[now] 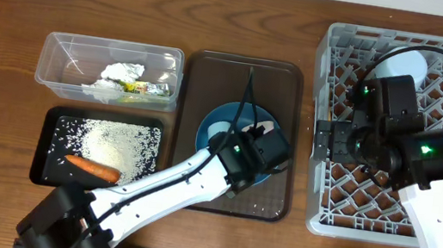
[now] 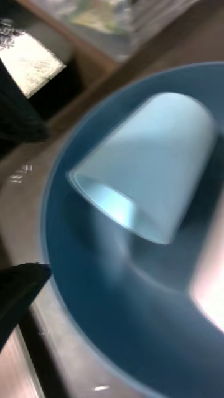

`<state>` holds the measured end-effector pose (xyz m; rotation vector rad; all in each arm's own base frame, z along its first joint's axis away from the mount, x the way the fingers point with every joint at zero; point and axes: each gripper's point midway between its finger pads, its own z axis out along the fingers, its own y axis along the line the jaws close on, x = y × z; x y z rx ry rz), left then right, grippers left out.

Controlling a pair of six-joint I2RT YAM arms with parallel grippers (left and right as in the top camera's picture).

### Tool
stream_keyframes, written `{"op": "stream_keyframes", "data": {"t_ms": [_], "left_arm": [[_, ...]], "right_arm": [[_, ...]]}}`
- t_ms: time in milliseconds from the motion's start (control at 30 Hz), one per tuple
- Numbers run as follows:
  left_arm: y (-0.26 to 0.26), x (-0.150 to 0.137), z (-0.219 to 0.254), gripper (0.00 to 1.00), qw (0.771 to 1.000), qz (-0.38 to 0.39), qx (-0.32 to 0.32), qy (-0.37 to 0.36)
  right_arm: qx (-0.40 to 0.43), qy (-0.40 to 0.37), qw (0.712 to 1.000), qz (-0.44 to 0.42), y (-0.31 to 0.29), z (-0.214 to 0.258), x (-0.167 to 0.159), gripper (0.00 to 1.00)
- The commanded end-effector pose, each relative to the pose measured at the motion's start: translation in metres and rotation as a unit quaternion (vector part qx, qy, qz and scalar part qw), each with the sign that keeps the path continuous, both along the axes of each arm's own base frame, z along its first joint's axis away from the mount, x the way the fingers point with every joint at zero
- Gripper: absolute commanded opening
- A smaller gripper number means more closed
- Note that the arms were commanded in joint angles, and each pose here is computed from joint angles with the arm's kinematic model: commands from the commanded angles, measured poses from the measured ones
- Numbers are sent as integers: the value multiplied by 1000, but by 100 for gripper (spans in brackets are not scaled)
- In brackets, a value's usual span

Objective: Sort waste into correct bins and load items into the dishwasher rack

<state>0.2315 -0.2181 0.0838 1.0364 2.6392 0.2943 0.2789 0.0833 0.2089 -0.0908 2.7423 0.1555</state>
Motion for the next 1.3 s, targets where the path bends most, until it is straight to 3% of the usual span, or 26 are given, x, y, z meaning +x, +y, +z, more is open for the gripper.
{"op": "stream_keyframes", "data": {"t_ms": [0, 300, 567, 633, 767, 1267], "left_arm": [[11, 9, -9, 64, 999, -5, 20, -27], [28, 37, -18, 59, 997, 39, 14, -70], [23, 52, -17, 57, 995, 59, -29, -75], [22, 54, -16, 52, 995, 59, -31, -78], [21, 55, -16, 34, 994, 59, -34, -80], [19, 59, -13, 27, 993, 60, -39, -90]], "right_arm": [[1, 0, 1000, -7, -1, 0, 1, 99], [1, 0, 1000, -7, -1, 1, 1, 99], [1, 0, 1000, -7, -1, 0, 1, 99], [1, 0, 1000, -7, -1, 0, 1, 99], [1, 0, 1000, -7, -1, 1, 1, 99], [1, 0, 1000, -7, -1, 0, 1, 99]]}}
